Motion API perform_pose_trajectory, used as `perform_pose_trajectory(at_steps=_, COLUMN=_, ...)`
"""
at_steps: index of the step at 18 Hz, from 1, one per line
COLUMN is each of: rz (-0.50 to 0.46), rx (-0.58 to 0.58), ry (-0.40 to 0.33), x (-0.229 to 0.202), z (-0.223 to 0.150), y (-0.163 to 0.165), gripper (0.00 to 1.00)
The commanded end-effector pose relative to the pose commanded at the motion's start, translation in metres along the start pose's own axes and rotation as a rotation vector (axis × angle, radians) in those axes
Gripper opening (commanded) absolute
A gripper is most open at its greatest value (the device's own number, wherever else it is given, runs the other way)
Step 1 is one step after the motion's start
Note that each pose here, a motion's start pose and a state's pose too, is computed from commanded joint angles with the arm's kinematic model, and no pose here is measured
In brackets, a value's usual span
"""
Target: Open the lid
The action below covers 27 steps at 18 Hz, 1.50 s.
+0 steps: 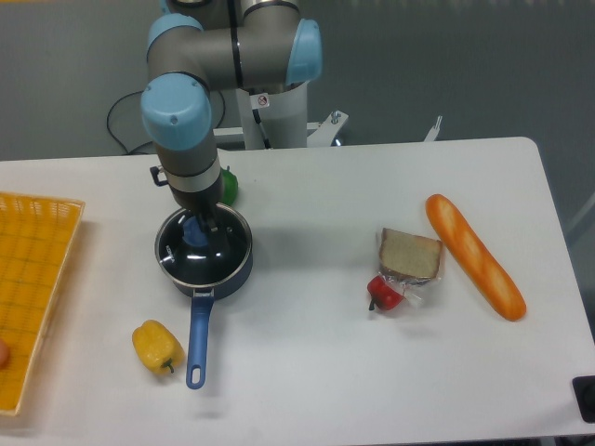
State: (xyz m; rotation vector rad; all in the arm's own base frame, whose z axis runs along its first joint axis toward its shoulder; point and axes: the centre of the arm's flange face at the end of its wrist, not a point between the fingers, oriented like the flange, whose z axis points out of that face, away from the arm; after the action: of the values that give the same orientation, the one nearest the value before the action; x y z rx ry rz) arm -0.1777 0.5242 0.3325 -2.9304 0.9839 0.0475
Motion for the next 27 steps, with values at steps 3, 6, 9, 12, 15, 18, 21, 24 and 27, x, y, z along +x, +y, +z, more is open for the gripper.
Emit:
perform_pose_trajectory(at_steps=3, rz=0.008, rx=-0.012, ry=0.004, x=0.001, z=0.003, y=-0.001, gripper=1.00)
perform_pose_trajectory(at_steps=6, rz=0.025, rx=-0.051, ry=0.001, x=0.007, z=0.008, y=-0.005, gripper=1.00)
perform_pose_trajectory(at_steps=9, rz=0.032, rx=-0.057, ry=-0.001, x=0.007, z=0.009, y=-0.006, gripper=1.00)
perform_pose_trajectory(at_steps=12, rz=0.037, rx=-0.060, ry=0.003, x=0.007, z=0.012, y=-0.007, gripper=1.00)
perform_pose_trajectory(at_steps=15, rz=0.045, rx=-0.087, ry=-0.006, x=0.009, z=0.014, y=-0.007, gripper=1.00)
perform_pose_trajectory(at_steps=18, rz=0.048, rx=-0.095, ry=0.002, x=0.012, z=0.020, y=-0.007, gripper=1.00)
perform_pose_trajectory(at_steps=21, rz=0.052, rx=-0.110, ry=0.003, x=0.013, z=0.024, y=-0.008, gripper=1.00)
perform_pose_trajectory(at_steps=24, rz=0.058, rx=-0.118, ry=0.001, x=0.014, z=0.024, y=-0.010, gripper=1.00)
perform_pose_trajectory(at_steps=27, rz=0.057, rx=-0.118, ry=0.001, x=0.013, z=0.025, y=-0.011, gripper=1.00)
